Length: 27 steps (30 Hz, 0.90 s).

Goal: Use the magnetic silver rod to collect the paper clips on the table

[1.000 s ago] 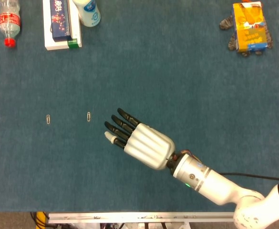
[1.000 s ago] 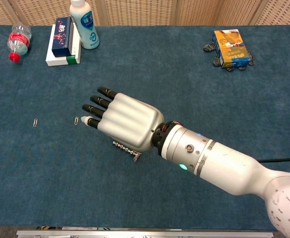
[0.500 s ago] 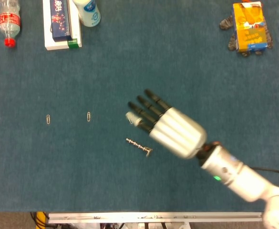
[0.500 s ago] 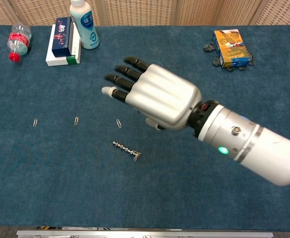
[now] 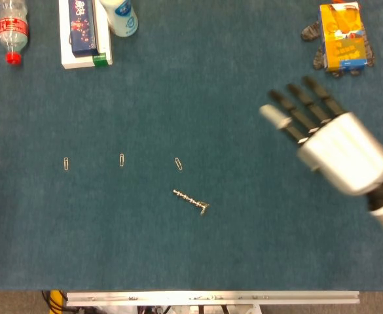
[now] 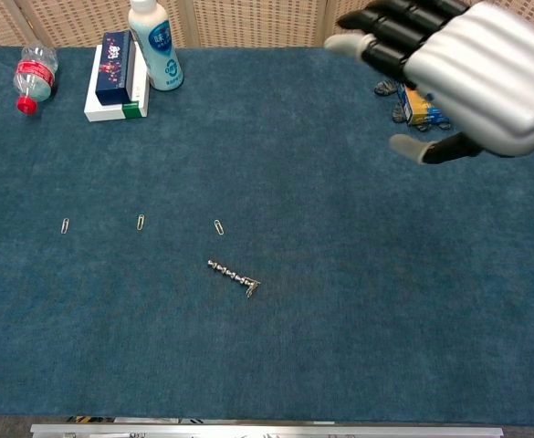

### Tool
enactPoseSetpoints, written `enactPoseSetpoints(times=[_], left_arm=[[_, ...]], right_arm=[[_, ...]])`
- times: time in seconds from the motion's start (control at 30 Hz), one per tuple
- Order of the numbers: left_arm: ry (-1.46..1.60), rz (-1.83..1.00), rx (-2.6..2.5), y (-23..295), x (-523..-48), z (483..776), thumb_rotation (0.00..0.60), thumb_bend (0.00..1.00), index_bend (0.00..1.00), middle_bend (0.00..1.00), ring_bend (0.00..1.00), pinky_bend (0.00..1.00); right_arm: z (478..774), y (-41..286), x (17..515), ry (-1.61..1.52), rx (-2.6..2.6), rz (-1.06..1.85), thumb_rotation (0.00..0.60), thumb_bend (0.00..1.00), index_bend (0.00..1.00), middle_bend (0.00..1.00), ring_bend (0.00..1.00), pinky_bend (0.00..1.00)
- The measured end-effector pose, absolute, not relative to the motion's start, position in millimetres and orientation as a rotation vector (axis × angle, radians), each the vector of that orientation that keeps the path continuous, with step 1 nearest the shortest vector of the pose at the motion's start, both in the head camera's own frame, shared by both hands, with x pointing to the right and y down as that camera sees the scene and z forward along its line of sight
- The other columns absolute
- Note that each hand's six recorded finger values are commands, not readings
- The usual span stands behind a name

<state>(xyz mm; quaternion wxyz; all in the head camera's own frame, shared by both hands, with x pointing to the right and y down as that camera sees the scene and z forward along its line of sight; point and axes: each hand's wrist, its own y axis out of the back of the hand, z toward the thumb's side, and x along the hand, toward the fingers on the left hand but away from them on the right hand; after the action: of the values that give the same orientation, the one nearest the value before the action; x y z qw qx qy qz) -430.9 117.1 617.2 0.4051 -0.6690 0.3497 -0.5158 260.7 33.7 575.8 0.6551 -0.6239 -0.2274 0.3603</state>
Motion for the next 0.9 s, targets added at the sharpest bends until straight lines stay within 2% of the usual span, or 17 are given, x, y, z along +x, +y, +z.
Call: enactPoseSetpoints(times=[0.4,0.8,0.9], left_arm=[[0.740,-1.153,-1.908,107,-389,627,0.600,0.17,0.45,0.09,0.04,0.10],[0.610,-1.100,-2.018,92,-352,642,0.600,0.18,0.45,0.04,0.01,0.10],[0.580,-1.100,-2.036,91,-344,647,0.600,0.26,0.45,0.03,0.00,0.09]], right_arm=[[554,30,328,-0.654,-1.382,0.886,0.600,0.24,0.09,0.07,0.00,0.00],[539,26,365,-0.774,-1.361,0.916,0.600,0.24,0.10,0.07,0.00,0.00],[536,26,368,-0.790,-1.353,0.914,0.600,0.24,0.10,0.07,0.00,0.00]])
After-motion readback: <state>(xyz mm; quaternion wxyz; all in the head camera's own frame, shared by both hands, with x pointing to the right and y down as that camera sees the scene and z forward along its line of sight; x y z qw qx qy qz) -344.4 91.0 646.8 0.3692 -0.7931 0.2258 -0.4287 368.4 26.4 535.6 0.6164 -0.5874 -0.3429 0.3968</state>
